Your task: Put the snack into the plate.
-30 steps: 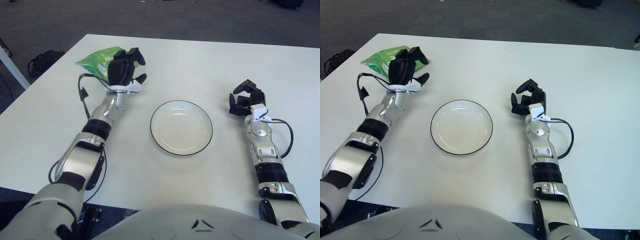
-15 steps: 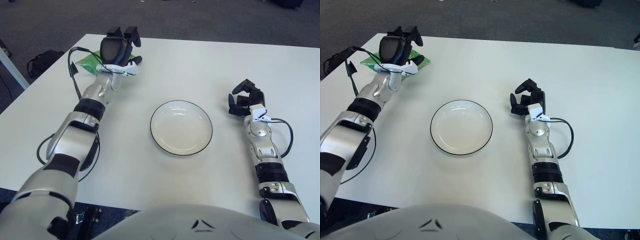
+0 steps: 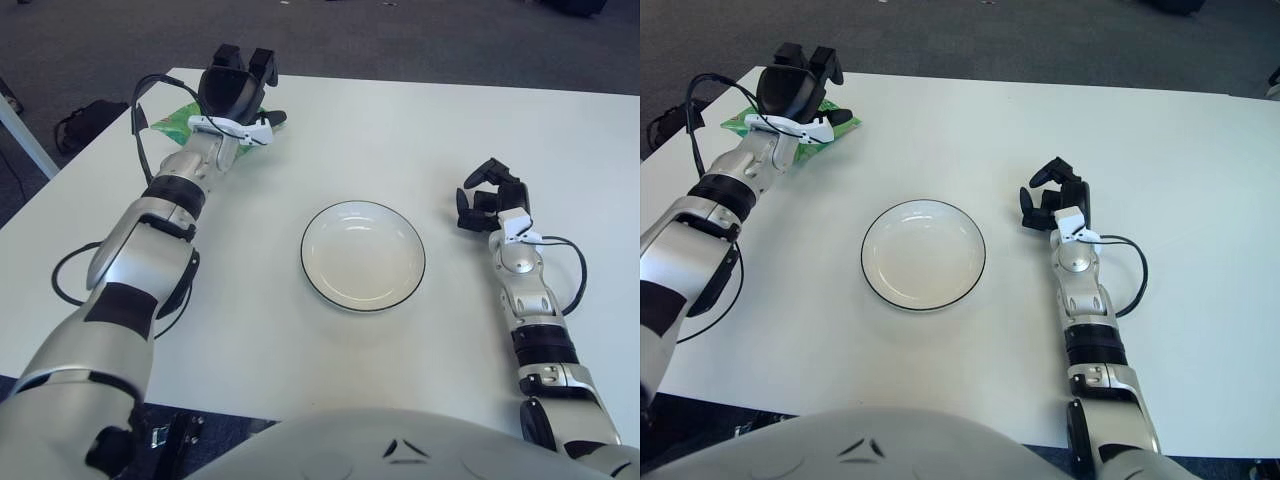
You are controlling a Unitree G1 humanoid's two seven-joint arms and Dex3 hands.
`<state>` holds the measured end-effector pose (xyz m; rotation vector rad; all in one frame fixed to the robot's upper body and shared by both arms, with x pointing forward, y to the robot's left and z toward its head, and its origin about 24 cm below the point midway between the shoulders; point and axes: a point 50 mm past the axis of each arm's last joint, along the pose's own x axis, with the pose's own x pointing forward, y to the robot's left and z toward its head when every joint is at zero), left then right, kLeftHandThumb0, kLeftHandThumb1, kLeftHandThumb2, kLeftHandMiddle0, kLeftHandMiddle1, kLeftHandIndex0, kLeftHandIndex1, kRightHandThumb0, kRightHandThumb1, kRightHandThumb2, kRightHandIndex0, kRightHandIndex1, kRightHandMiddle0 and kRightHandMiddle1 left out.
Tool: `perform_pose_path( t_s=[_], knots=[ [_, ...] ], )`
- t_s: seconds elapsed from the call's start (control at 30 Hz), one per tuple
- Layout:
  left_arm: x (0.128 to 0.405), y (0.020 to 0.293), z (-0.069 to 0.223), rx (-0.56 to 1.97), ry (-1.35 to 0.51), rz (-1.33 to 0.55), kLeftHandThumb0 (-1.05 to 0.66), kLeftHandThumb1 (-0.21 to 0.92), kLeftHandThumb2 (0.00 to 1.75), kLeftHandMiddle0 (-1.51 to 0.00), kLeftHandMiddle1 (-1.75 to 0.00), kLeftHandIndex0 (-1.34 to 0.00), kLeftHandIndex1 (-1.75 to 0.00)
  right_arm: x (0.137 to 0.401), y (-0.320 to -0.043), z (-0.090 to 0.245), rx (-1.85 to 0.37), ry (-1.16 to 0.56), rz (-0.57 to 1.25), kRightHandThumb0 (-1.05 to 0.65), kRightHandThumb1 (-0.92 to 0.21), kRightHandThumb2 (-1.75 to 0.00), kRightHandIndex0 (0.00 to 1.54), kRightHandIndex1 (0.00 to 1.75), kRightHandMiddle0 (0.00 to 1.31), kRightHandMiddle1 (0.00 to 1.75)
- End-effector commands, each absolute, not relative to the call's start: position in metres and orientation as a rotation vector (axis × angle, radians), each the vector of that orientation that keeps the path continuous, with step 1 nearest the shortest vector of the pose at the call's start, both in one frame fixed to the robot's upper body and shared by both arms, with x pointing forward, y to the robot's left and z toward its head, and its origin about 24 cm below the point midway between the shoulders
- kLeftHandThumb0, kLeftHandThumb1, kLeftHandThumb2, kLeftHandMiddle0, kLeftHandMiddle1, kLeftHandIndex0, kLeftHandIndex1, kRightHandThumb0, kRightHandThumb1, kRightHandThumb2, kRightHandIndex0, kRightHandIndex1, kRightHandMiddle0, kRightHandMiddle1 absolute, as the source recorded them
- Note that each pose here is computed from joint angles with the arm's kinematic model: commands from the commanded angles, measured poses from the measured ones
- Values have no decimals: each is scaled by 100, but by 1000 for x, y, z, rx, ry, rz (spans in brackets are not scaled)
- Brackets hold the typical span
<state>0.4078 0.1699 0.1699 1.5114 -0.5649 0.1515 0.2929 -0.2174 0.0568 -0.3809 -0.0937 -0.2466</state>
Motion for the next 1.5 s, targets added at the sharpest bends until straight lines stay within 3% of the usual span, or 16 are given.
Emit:
perform_pose_path(
  t_s=[0.0,0.07,0.47,0.87,1.47],
  knots=[
    [413,173,173,1581,-495,162,-67,89,68,-8,-86,-1,-108,268,-220,4,-407,146,-217,-49,-31,-133,127,175,62,175],
    [413,175,172,1595,-471,167,-74,91,70,-4,-68,0,-97,268,-220,4,-407,146,-214,-49,-31,-133,127,175,62,175],
    [414,182,151,1666,-264,187,-96,92,92,0,-7,0,-57,267,-219,4,-428,121,-198,-49,-31,-133,127,175,63,175],
    [414,189,139,1690,-29,196,-105,92,108,0,0,0,-34,267,-220,4,-450,112,-178,-49,-29,-134,127,175,63,175],
    [411,190,122,1717,198,129,-105,92,104,0,0,0,-14,264,-219,4,-505,112,-144,-51,-26,-139,128,175,66,175]
  ],
)
